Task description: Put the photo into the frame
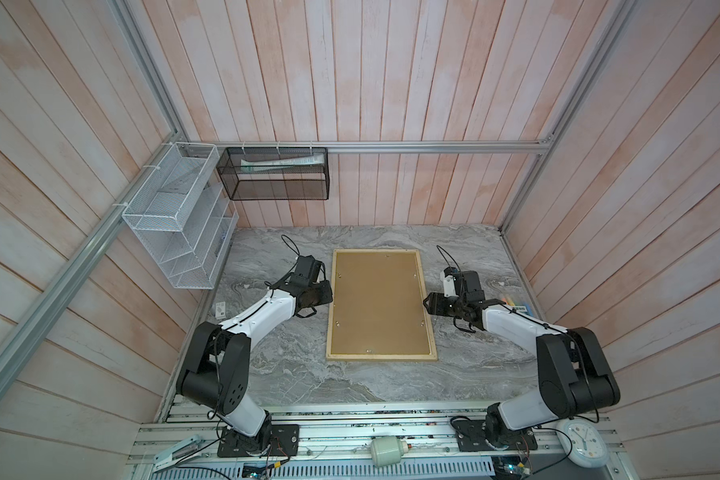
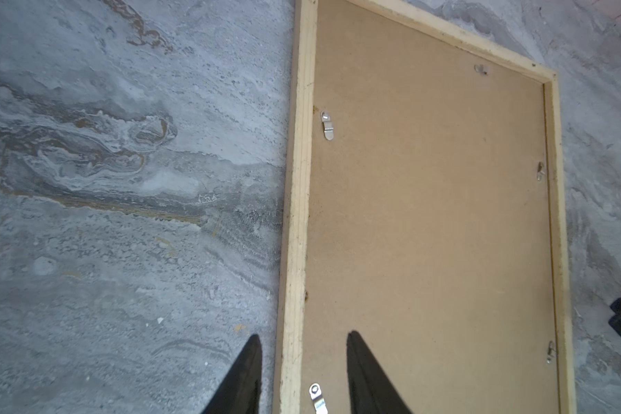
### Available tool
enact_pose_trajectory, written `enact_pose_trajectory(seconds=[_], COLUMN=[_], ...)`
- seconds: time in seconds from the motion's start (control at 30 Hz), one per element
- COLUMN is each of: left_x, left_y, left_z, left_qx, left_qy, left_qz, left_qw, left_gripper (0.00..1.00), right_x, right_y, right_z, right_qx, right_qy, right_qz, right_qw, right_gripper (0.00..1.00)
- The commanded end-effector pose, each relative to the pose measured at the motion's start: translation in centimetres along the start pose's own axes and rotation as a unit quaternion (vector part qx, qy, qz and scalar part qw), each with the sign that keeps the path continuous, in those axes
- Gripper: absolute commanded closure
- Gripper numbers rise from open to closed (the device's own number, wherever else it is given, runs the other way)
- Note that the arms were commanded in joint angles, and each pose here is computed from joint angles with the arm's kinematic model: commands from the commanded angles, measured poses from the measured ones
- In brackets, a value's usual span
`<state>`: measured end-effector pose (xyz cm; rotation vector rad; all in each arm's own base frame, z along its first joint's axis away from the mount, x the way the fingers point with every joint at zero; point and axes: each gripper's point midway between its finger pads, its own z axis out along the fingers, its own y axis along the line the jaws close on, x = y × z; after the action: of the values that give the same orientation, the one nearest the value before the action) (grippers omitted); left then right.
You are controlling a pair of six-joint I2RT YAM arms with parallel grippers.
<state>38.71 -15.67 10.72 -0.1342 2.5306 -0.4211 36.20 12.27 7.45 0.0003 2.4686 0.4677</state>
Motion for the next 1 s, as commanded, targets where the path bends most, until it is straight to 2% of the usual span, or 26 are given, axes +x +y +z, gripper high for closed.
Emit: enact_pose_trajectory(seconds=[0.0,0.2,0.37,0.53,0.73,0.97], left_x=[-0.7,-1.5,-1.3,-1.3,-0.7,-0.2], left_y=[0.3,0.5,0.9,1.1,0.9,1.3], left_z=[-0.8,1.9,5.1,6.6,8.0,8.4], left_qx=[-0.015,-0.026,-0.035,-0.035,-0.026,-0.032], left_qy=[-0.016,-0.01,0.002,-0.007,0.01,0.019], left_qz=[0.011,0.033,0.04,0.037,0.039,0.046], left_qw=[1.0,0.999,0.999,0.999,0.999,0.998], left_gripper=[0.58,0.61,0.64,0.64,0.64,0.64], right_x=[-1.5,-3.5,-4.6,-5.9,-6.8,-6.6], right_y=[1.1,3.8,5.9,8.2,11.6,15.8], right_z=[-1.6,-3.3,-2.7,-0.7,3.0,8.2], right_qx=[-0.022,-0.083,-0.131,-0.181,-0.231,-0.271], right_qy=[-0.032,-0.067,-0.073,-0.069,-0.033,0.008], right_qz=[-0.002,0.005,0.003,0.0,-0.005,-0.01], right_qw=[0.999,0.994,0.989,0.981,0.972,0.963], right_gripper=[0.32,0.37,0.41,0.49,0.61,0.64])
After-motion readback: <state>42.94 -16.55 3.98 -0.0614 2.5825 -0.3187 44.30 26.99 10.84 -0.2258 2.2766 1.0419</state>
